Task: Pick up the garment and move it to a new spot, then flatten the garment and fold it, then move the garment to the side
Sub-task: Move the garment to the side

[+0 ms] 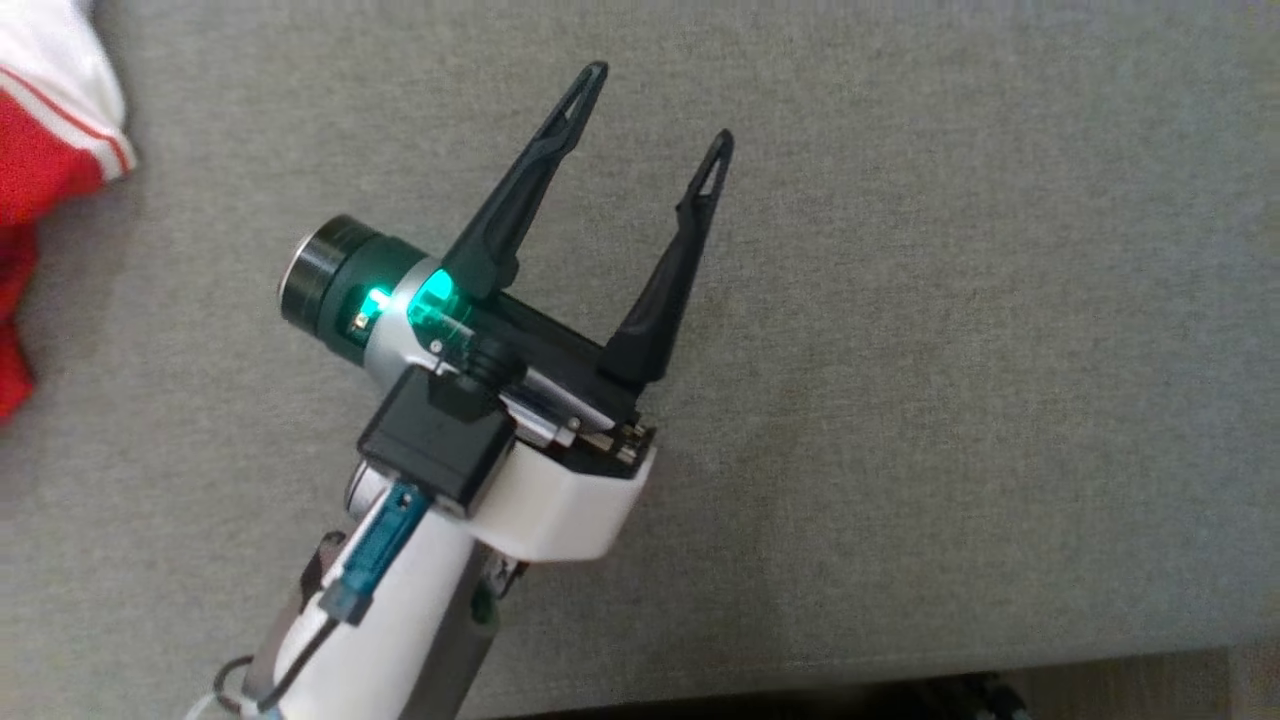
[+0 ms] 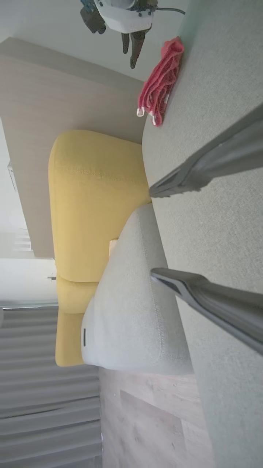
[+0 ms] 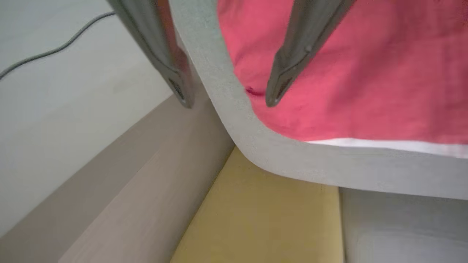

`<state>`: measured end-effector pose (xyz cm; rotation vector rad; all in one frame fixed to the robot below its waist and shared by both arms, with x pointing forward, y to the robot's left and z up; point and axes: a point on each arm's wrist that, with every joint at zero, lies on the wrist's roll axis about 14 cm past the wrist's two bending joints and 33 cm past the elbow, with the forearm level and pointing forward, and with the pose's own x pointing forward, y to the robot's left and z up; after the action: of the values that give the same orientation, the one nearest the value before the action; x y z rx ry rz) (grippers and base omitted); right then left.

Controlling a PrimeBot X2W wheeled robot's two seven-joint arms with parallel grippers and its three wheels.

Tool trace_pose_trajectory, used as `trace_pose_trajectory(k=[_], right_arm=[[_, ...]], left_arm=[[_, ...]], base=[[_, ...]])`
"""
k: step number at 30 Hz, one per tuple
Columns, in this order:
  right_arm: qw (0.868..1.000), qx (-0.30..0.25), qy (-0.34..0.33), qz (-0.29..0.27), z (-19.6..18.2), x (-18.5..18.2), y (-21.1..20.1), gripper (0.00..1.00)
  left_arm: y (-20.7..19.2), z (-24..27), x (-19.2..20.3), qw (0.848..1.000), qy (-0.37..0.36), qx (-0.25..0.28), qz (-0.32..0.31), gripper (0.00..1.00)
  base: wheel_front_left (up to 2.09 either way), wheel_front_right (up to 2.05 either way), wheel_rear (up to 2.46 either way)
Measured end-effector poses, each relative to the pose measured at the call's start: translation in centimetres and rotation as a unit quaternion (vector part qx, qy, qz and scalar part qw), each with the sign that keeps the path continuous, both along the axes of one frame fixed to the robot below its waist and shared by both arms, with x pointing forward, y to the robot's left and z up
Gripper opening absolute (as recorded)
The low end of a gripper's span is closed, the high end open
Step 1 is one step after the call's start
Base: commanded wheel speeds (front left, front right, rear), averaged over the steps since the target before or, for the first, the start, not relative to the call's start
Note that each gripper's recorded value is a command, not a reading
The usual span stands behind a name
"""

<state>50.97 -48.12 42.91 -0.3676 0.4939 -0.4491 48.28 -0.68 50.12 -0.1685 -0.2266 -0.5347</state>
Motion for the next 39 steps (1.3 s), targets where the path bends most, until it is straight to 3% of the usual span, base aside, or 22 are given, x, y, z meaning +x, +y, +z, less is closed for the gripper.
trace_pose_trajectory(k=[6, 12, 16, 20, 21, 22, 25, 31, 35, 39], right_arm=[[0.996, 0.050, -0.037, 0.060, -0.3, 0.8, 7.8, 1.00], [0.981, 0.139, -0.081, 0.110, -0.7, -1.5, 15.9, 1.00], [0.960, 0.183, -0.126, 0.172, 0.6, -3.0, 22.2, 1.00], [0.932, 0.227, -0.168, 0.230, 2.1, -5.6, 27.6, 1.00], [0.920, 0.244, -0.182, 0.249, 2.7, -7.0, 29.4, 1.00], [0.920, 0.244, -0.182, 0.249, 2.7, -7.0, 29.4, 1.00], [0.900, 0.272, -0.205, 0.270, 4.0, -8.9, 32.0, 1.00], [0.878, 0.279, -0.234, 0.311, 6.4, -11.6, 35.2, 1.00], [0.875, 0.270, -0.247, 0.317, 7.1, -13.1, 35.8, 1.00], [0.884, 0.270, -0.225, 0.310, 5.3, -15.4, 36.0, 1.00]], left_arm=[[2.2, 1.2, -1.2, 0.999, 0.008, 0.011, 0.041, 1.00], [7.4, -2.6, -4.3, 0.984, 0.120, -0.002, 0.131, 1.00], [9.3, -1.7, -5.9, 0.981, 0.114, 0.009, 0.159, 1.00], [11.4, 0.0, -7.8, 0.977, 0.094, 0.016, 0.191, 1.00], [12.2, 0.2, -9.2, 0.975, 0.093, 0.019, 0.202, 1.00], [12.2, 0.2, -9.2, 0.975, 0.093, 0.019, 0.202, 1.00], [13.4, 0.4, -11.4, 0.971, 0.092, 0.020, 0.219, 1.00], [15.3, 2.2, -14.4, 0.970, 0.065, 0.006, 0.233, 1.00], [16.1, 3.4, -15.5, 0.971, 0.043, 0.007, 0.236, 1.00], [16.2, 3.0, -16.8, 0.971, 0.041, 0.027, 0.235, 1.00]], base=[[0.00, 0.00, 0.00], [0.00, 0.00, 0.00], [0.00, 0.00, 0.00], [0.00, 0.00, 0.00], [0.00, 0.00, 0.00], [0.00, 0.00, 0.00], [0.00, 0.00, 0.00], [0.00, 0.00, 0.00], [0.00, 0.00, 0.00], [0.00, 0.00, 0.00]])
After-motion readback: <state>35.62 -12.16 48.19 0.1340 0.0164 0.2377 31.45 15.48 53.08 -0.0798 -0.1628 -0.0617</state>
